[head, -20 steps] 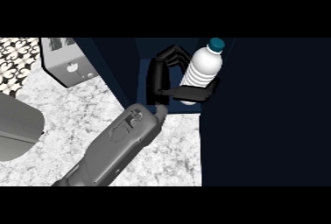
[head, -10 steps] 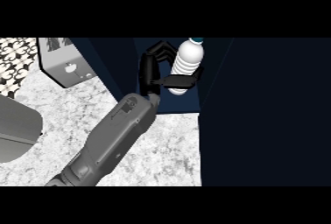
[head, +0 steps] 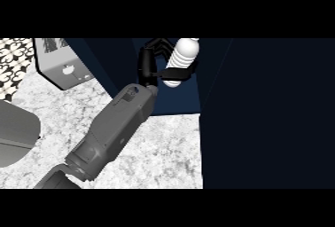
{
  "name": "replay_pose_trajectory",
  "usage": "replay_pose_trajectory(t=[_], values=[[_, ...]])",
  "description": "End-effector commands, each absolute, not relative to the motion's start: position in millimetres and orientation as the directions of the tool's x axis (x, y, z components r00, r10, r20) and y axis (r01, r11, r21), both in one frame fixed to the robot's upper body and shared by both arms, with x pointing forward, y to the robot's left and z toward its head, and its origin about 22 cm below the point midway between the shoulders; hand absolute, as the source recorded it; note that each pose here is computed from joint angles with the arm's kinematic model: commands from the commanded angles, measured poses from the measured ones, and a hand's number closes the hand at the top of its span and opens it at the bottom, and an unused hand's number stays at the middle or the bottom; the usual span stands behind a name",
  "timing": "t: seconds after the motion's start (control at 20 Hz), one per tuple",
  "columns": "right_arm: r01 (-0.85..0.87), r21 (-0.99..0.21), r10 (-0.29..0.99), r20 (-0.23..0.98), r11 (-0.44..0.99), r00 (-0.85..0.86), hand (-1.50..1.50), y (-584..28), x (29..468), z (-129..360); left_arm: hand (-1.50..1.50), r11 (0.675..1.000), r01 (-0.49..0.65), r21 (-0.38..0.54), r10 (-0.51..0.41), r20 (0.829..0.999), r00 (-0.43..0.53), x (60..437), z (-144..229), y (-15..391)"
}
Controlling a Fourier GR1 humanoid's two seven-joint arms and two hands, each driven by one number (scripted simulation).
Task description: Pick up the bottled water, place it into the cabinet and close the cabinet
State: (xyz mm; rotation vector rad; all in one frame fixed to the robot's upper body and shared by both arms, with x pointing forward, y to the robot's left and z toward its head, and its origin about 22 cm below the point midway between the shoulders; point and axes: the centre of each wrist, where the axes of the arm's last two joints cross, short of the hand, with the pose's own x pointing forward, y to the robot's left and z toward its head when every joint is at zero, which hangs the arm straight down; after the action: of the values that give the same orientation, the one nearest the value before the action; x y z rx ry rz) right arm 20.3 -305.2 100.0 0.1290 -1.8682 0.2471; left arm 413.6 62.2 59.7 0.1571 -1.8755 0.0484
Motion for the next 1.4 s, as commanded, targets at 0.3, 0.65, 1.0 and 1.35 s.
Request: replay_pose_trajectory(t=[0.3,0.65,1.0,1.35], values=[[-0.222,-0.065,-0.022,0.93,0.973,-0.367,-1.5,-298.7,25.1,112.8,-1.5,0.955,-0.164,0.246,-0.284,0.918,-0.276,437.5,74.5,68.9],[-0.215,-0.097,0.011,0.929,0.972,-0.371,-1.5,-290.6,25.9,120.6,-1.5,0.978,-0.141,0.153,-0.188,0.941,-0.28,439.5,77.6,68.2],[-0.242,-0.098,0.006,0.935,0.965,-0.356,-1.5,-304.2,26.4,120.5,-1.5,0.999,-0.032,0.019,-0.03,0.925,-0.379,437.9,88.0,61.5],[-0.242,-0.105,0.005,0.925,0.964,-0.379,-1.5,-292.5,24.9,136.8,-1.5,0.991,0.101,-0.09,0.12,0.932,-0.343,425.5,82.9,56.8]])
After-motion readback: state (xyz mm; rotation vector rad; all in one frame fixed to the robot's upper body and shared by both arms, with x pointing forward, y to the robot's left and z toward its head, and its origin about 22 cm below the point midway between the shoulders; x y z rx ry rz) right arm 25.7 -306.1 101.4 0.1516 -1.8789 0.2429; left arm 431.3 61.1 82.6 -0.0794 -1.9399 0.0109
